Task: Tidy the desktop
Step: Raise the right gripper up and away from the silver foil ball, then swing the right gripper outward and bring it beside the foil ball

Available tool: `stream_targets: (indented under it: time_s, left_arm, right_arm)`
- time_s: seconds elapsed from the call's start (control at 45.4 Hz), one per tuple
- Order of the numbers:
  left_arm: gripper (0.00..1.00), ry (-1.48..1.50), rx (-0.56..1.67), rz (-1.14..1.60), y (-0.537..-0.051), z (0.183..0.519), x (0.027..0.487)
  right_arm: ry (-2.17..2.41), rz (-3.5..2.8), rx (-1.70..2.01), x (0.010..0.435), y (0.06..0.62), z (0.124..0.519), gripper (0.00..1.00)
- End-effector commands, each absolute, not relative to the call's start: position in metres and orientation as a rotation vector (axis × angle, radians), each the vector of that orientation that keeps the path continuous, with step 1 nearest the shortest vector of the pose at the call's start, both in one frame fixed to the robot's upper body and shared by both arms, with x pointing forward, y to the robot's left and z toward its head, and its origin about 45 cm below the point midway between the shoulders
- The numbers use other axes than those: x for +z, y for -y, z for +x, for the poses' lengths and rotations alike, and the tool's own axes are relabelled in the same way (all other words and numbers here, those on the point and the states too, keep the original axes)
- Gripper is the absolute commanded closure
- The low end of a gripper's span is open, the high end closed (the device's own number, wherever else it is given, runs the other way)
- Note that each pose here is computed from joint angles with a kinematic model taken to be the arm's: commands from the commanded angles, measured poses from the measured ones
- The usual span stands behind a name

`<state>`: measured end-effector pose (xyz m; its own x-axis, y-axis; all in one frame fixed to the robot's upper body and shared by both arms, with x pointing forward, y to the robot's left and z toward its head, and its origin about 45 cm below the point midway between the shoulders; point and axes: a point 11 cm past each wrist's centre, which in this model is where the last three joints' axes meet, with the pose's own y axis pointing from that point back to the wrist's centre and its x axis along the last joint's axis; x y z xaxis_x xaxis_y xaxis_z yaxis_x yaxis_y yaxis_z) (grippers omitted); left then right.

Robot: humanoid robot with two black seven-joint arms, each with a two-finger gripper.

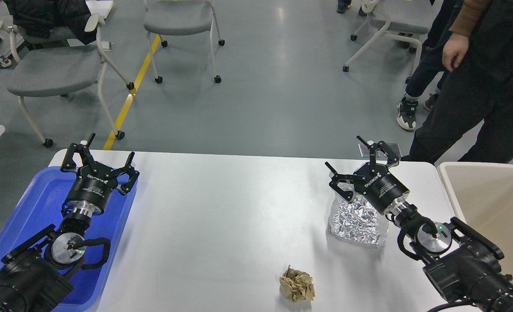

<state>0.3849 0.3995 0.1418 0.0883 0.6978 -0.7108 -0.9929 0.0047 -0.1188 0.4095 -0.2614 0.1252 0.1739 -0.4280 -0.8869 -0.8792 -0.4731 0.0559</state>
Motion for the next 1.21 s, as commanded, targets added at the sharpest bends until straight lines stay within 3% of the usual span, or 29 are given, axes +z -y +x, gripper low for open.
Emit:
stream_targets:
  time_s: [0.0,0.66,1.188]
  left_arm:
    - [0.0,-0.531,1.425,-0.703,-0.399,0.385,0.142]
    - [0.0,-0.533,1.427,-0.704,-0.4,0.385,0.142]
    - [0.0,-0.533,1.424,-0.706,-0.399,0.385,0.142]
  right_arm:
    - [-1.217,-1.996,1.256,0.124,0.257,0.407,0.0]
    - [-1.247,-2.238,1.145,0.142,0.262,0.418,0.0]
    - [-1.479,-2.561,0.719,0.238,0.343,0.462,0.0]
